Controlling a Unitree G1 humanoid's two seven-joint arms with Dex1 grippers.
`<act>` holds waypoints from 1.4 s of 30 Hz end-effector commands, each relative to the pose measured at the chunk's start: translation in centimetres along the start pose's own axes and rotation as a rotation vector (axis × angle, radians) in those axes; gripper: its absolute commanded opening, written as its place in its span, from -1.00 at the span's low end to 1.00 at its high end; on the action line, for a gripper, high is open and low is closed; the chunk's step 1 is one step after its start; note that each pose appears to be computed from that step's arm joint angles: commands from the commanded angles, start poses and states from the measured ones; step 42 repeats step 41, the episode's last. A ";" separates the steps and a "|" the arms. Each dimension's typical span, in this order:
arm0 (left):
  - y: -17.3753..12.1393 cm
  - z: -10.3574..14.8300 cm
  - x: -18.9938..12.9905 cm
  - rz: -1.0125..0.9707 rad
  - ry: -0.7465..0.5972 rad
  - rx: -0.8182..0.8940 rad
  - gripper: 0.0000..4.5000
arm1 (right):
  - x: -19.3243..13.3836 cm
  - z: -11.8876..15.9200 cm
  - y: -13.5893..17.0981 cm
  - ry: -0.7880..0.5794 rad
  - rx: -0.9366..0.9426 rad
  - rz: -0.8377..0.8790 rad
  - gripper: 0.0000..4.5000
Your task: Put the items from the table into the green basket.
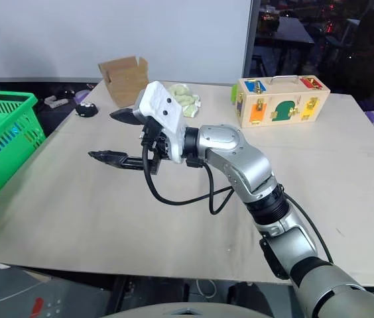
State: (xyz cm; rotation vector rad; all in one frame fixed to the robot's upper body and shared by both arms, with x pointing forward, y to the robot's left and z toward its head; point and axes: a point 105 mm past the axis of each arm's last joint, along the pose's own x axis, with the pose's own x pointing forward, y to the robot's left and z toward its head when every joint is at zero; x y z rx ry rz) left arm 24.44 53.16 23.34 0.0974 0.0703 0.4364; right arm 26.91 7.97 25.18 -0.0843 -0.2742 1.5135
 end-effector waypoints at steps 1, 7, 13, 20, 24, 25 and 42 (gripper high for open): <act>-1.2 5.1 -0.6 -0.127 -0.181 0.007 0.97 | -0.4 0.9 -0.2 -0.035 -0.031 -0.016 0.89; -9.6 6.7 -2.2 -0.427 -0.256 -0.037 0.97 | -2.3 -0.2 -1.6 0.008 -0.035 -0.095 0.89; -21.2 2.4 -6.4 -0.684 -0.192 -0.132 0.99 | -8.9 -3.0 -3.8 0.127 -0.011 -0.333 0.95; -27.4 -2.0 -9.1 -0.780 -0.078 -0.064 0.99 | -15.5 -5.5 -2.7 0.291 0.011 -0.490 0.95; -28.5 -3.6 -10.6 -0.810 -0.017 -0.042 0.99 | -18.1 -6.2 -1.9 0.354 0.026 -0.531 0.95; -28.7 -4.4 -11.3 -0.826 0.015 -0.020 0.99 | -19.4 -6.7 -1.5 0.397 0.025 -0.547 0.95; -28.0 -8.6 -17.0 -0.876 0.221 -0.005 0.99 | -27.1 -8.9 2.9 0.622 0.096 -0.692 0.95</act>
